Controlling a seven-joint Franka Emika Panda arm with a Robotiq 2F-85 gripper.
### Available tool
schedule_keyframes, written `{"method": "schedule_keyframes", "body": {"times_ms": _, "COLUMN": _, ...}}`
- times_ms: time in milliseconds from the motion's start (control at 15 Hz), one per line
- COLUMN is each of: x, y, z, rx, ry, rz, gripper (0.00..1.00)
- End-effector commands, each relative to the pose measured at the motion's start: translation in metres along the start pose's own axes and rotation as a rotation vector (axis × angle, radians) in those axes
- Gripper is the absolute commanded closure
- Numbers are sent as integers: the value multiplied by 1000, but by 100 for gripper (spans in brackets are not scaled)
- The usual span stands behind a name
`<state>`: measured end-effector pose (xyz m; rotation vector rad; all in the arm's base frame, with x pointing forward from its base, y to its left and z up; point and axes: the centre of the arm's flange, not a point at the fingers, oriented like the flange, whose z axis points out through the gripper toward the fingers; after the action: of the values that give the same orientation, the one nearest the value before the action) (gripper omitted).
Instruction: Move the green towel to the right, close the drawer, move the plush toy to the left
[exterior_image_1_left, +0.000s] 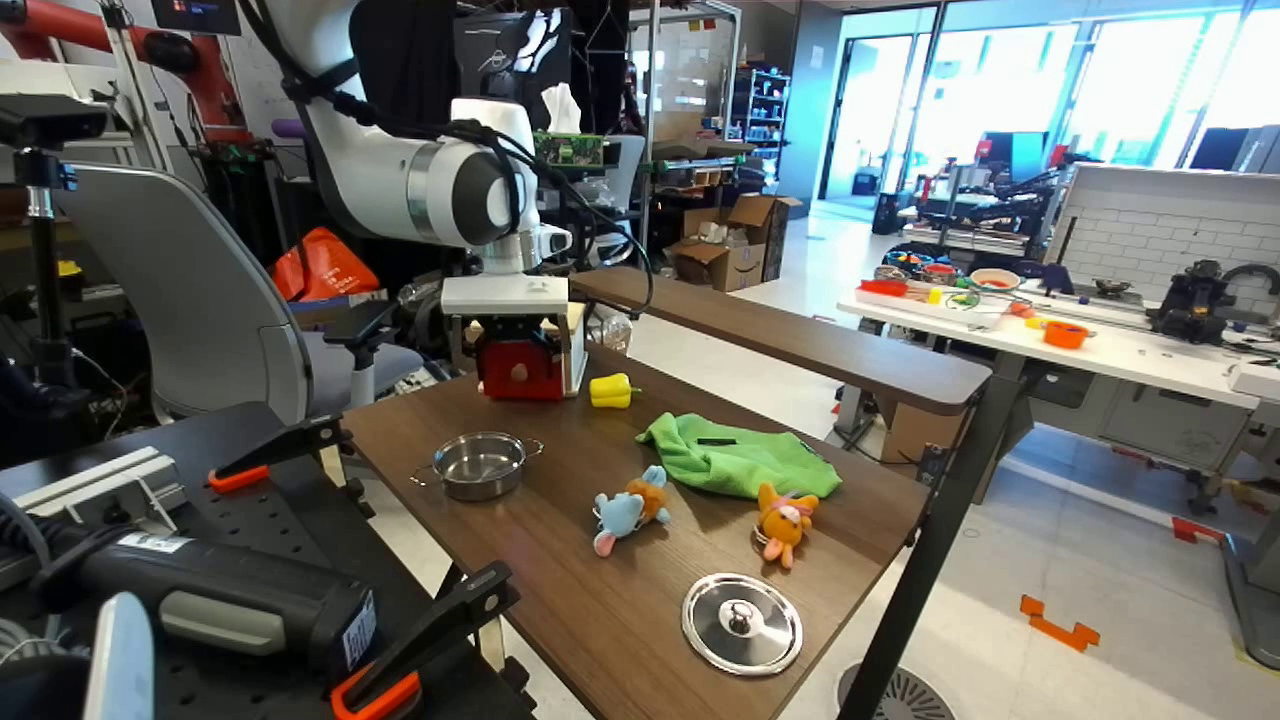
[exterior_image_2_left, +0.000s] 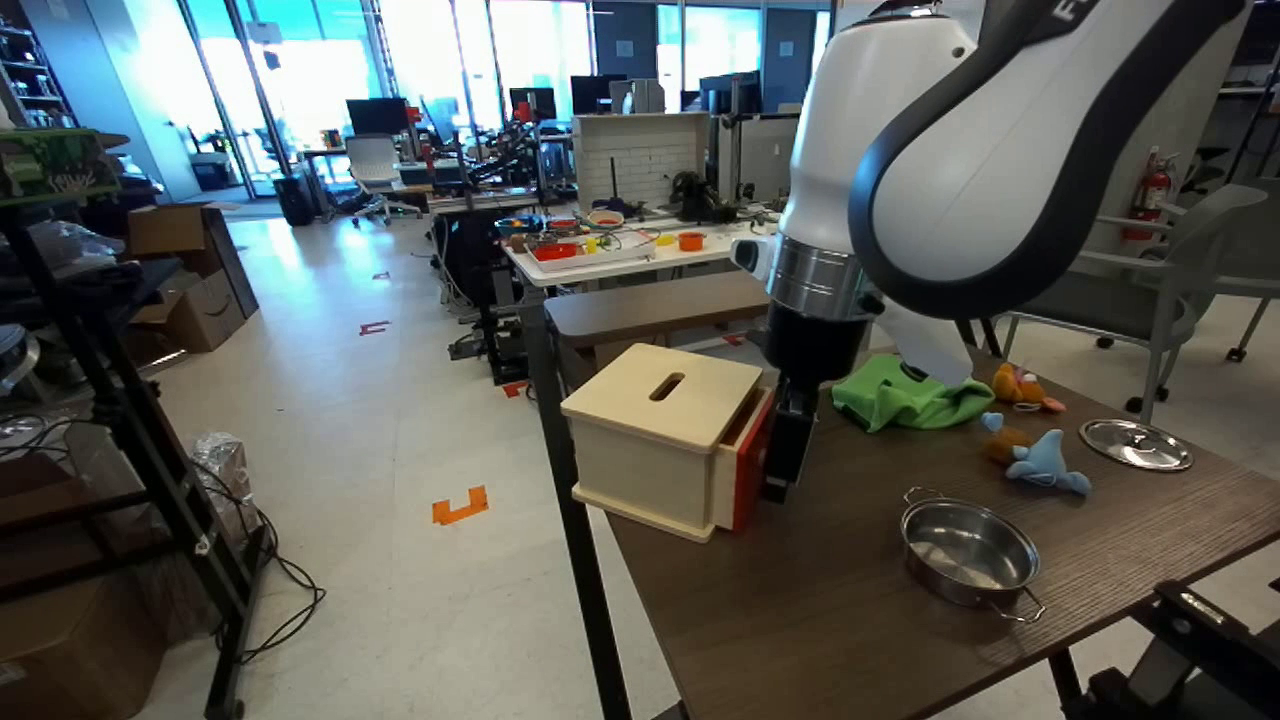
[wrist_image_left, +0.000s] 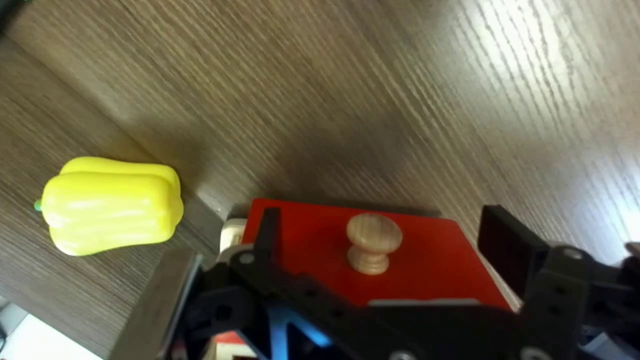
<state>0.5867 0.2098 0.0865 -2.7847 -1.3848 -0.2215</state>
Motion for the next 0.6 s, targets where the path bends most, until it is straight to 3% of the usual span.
{"method": "schedule_keyframes", "body": {"times_ms": 0, "x": 20, "y": 3, "z": 13, "rx": -23, "ry": 51, "rz": -4, "gripper": 0}}
{"method": "schedule_keyframes", "body": {"times_ms": 533, "x": 31, "y": 9, "z": 21, "rx": -45, "ry": 89, "rz": 2, "gripper": 0}}
